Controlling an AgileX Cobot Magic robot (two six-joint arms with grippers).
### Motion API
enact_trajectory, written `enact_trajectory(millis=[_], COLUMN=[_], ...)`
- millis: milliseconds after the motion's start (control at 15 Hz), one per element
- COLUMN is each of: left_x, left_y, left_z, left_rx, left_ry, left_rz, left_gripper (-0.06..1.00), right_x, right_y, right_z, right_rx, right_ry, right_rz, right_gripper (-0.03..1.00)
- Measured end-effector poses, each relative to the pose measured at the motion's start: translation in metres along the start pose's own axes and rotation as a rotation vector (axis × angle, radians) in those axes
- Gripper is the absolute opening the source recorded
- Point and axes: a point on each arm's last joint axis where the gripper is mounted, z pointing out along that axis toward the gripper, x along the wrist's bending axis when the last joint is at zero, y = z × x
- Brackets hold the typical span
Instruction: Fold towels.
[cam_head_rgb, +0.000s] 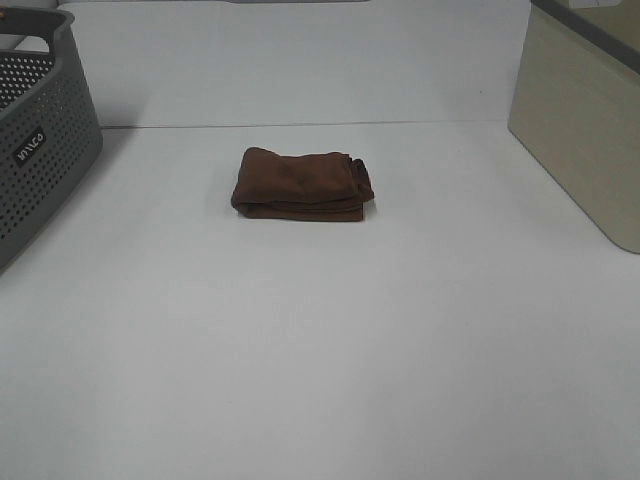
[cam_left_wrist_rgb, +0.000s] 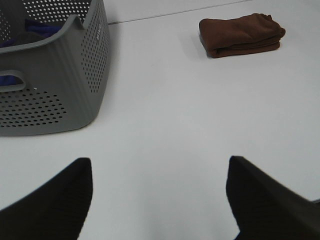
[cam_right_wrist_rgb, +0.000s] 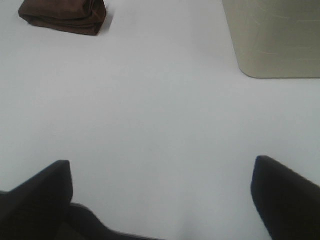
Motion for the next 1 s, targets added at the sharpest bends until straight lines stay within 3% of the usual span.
enact_trajectory(millis=[133,1000], left_x=[0.0,0.0], left_y=[0.0,0.0], left_z=[0.0,0.0], left_rx=[0.0,0.0], left_ry=[0.0,0.0], left_rz=[0.0,0.0], left_gripper=[0.71,0.71], right_x=[0.0013,0.0013], right_y=[-0.0049,-0.005], right_z=[-0.0085,-0.0086], right_rx=[-0.065,-0.066], right_ry=[-0.004,-0.004], right_rz=[-0.003,-0.003], right_gripper=[0.91,0.91])
